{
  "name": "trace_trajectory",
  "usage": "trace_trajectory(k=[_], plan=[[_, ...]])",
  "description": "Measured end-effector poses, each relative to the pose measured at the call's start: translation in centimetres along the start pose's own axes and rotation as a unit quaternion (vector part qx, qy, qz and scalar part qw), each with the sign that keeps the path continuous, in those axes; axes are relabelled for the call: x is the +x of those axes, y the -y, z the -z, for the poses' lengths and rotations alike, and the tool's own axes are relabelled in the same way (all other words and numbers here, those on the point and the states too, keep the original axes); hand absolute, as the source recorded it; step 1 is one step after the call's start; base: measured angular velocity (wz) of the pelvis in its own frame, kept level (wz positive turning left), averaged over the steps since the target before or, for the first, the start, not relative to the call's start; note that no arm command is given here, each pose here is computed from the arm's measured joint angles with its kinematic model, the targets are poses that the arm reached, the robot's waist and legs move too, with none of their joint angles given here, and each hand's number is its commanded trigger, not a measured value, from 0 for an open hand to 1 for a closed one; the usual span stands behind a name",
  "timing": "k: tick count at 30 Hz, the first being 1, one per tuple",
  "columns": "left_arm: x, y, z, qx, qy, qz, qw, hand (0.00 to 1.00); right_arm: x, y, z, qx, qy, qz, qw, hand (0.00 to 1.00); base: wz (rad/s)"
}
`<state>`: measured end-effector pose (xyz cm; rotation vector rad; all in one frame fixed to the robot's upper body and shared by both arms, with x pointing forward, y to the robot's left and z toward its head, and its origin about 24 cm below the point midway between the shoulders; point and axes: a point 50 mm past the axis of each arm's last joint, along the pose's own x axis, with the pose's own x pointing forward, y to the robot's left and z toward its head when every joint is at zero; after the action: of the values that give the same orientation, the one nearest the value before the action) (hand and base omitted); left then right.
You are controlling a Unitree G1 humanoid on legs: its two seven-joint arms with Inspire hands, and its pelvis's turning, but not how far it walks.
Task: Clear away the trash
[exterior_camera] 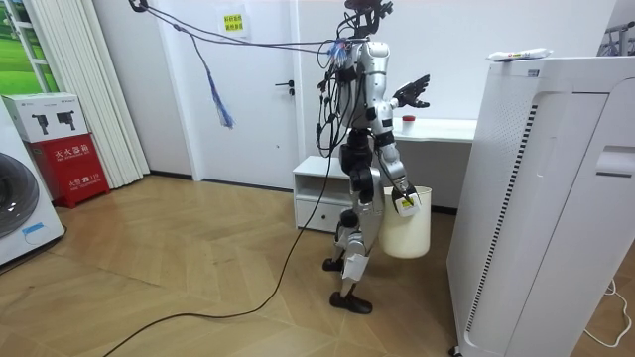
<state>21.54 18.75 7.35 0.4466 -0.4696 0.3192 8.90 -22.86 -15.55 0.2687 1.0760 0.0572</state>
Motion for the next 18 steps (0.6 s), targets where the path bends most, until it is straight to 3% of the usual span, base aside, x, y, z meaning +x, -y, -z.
trace_trajectory(k=[7, 12, 18], plan=[[-1.2, -0.4, 0.6, 0.01, -0.024, 0.001, 1.0, 0.0, 0.0, 0.0, 0.1, -0.017, -0.008, -0.002, 1.0, 1.0, 0.02], [-3.0, -0.5, 2.6, 0.035, -0.082, 0.011, 0.996, 0.0, 0.0, 0.0, 0.2, -0.015, -0.013, -0.003, 1.0, 1.0, 0.01], [-3.5, -0.7, 3.1, 0.043, -0.099, 0.012, 0.994, 0.0, 0.1, -0.3, 0.1, -0.031, -0.019, -0.015, 0.999, 1.0, 0.0]])
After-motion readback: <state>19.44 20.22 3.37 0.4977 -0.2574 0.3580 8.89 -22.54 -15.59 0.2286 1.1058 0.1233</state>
